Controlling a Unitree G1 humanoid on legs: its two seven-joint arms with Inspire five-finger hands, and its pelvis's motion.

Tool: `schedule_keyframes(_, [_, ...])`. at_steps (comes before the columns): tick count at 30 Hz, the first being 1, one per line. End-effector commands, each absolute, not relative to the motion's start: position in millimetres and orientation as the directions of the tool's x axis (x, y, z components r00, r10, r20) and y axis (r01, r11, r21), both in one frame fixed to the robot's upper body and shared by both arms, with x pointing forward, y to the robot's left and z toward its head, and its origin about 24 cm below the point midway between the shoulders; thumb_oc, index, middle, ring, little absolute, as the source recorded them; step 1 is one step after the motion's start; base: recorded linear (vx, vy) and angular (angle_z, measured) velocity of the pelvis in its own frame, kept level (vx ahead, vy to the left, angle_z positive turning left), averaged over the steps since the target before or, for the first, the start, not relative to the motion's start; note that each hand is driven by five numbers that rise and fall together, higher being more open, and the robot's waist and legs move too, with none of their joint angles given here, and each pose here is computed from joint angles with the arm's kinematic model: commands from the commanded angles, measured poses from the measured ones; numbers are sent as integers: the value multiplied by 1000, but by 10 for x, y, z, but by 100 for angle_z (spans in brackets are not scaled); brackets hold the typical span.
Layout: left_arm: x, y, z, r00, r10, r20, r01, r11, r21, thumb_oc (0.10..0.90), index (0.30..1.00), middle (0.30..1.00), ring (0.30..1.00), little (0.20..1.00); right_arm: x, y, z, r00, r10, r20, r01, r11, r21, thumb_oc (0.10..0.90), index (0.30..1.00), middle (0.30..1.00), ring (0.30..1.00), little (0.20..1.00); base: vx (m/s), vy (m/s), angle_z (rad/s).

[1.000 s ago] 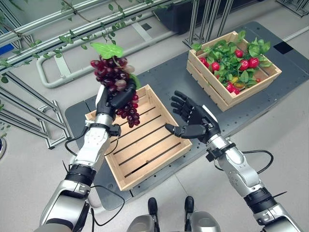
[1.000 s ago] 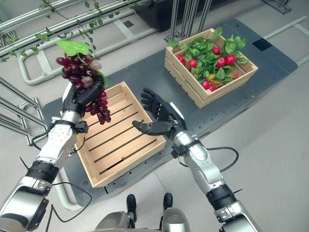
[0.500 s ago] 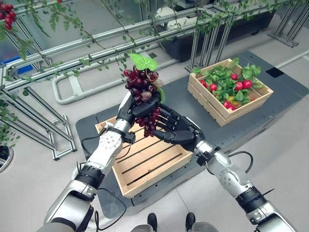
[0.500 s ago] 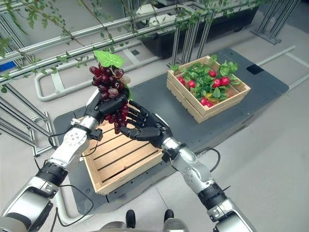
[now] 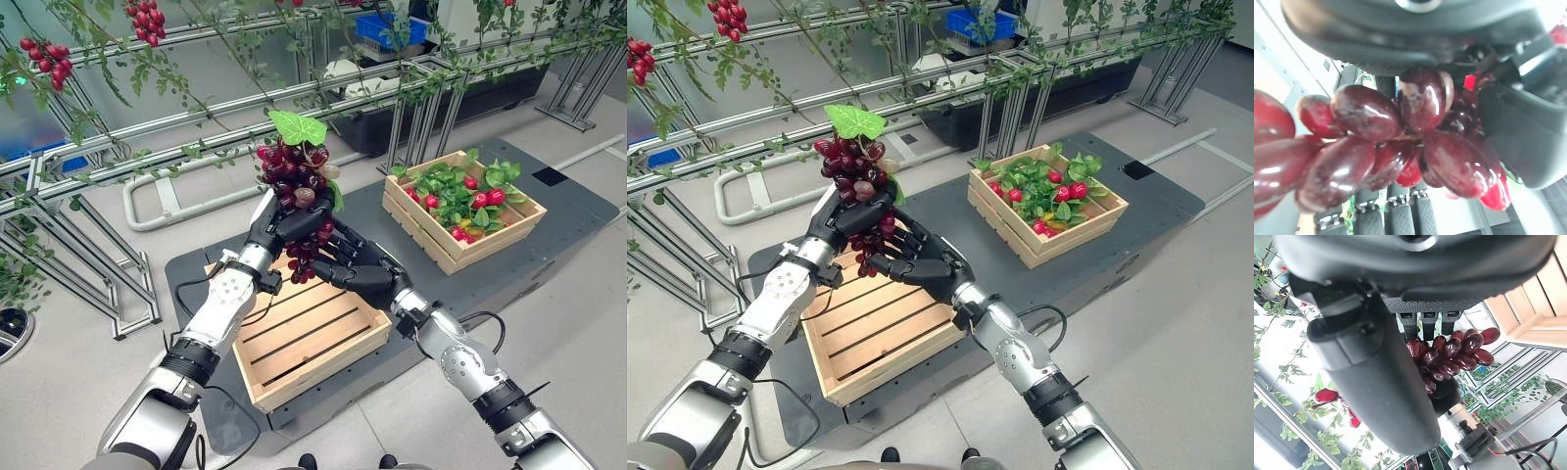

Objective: Pick up the fruits from the basket on one side to the basket on the other side

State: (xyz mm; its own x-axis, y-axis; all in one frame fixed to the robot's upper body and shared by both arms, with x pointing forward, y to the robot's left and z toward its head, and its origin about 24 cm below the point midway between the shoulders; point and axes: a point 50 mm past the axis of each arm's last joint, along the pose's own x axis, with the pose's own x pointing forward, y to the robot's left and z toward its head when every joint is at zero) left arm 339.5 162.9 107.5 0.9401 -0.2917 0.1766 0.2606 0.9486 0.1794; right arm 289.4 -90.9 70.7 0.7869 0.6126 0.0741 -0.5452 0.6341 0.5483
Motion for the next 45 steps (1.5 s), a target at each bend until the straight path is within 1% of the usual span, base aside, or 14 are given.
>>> schedule_keyframes(1, [3310,1119,1411,776,-488,400,449,872,192,400,300,300,300,300,2936,-523,1111,728,615,304,-640,448,624,800,900,900,900,900,0,0,0])
schedule_keyframes(10, [3286,1136,1341,746,-561,358,453,822,344,400,300,300,300,300,2918,-519,1152,717,614,330,-650,418,635,800,900,900,900,900,0,0,0])
schedule_keyframes(15, [3244,1114,1356,686,-623,376,509,780,364,400,300,300,300,300,2941,-552,1119,740,603,298,-633,474,612,800,900,900,900,900,0,0,0])
schedule_keyframes(17, [3202,1049,1385,639,-661,394,531,749,396,400,300,300,300,300,2962,-568,1094,766,581,275,-610,520,598,800,900,900,900,900,0,0,0])
schedule_keyframes(22, [3134,945,1447,572,-700,428,546,714,438,400,300,300,300,300,3000,-598,1062,801,552,233,-566,570,596,800,900,900,900,900,0,0,0])
schedule_keyframes(27, [3083,852,1466,536,-722,437,580,691,431,400,300,300,300,300,3021,-603,1029,825,526,209,-528,583,618,800,900,900,900,900,0,0,0])
schedule_keyframes(32, [3036,768,1402,526,-733,432,607,679,413,400,300,300,300,300,3033,-589,976,842,512,172,-491,593,638,800,900,900,900,900,0,0,0])
schedule_keyframes(38, [3011,723,1353,528,-730,434,619,681,391,400,300,300,300,300,3011,-521,933,808,565,165,-514,541,665,800,900,900,900,900,0,0,0])
schedule_keyframes(45, [3048,751,1360,552,-710,437,608,701,371,400,300,300,300,300,2928,-411,953,697,684,215,-592,378,712,800,900,900,900,900,0,0,0])
